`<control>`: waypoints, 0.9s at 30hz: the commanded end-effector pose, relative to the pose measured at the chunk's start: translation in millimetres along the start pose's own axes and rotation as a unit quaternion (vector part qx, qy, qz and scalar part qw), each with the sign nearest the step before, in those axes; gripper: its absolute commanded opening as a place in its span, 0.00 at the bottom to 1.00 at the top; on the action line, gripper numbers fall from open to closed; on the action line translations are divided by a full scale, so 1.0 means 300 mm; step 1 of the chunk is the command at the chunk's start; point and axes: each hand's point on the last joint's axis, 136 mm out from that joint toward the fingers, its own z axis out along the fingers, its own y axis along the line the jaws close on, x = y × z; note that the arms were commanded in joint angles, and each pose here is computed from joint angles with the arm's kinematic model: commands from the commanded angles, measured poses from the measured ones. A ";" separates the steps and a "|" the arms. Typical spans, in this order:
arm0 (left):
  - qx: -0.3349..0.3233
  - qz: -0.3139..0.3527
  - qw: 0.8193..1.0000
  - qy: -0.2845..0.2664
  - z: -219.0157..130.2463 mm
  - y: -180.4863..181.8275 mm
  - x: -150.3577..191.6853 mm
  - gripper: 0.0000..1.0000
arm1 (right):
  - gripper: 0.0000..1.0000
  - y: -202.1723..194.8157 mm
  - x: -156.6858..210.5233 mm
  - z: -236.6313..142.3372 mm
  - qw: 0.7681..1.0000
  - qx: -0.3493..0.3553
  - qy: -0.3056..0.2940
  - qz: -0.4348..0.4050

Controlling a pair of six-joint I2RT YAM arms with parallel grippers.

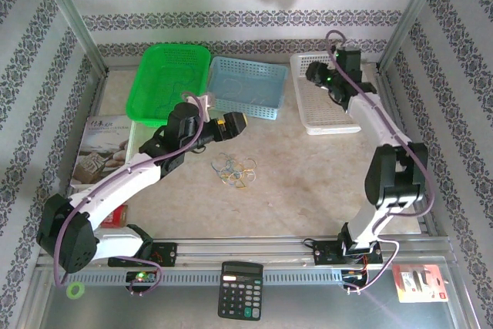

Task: Untangle the cables

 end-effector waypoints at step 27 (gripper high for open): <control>-0.197 -0.014 0.980 -0.030 -0.185 0.375 0.065 1.00 | 0.54 0.442 1.086 -0.227 0.948 -0.108 0.245 -0.174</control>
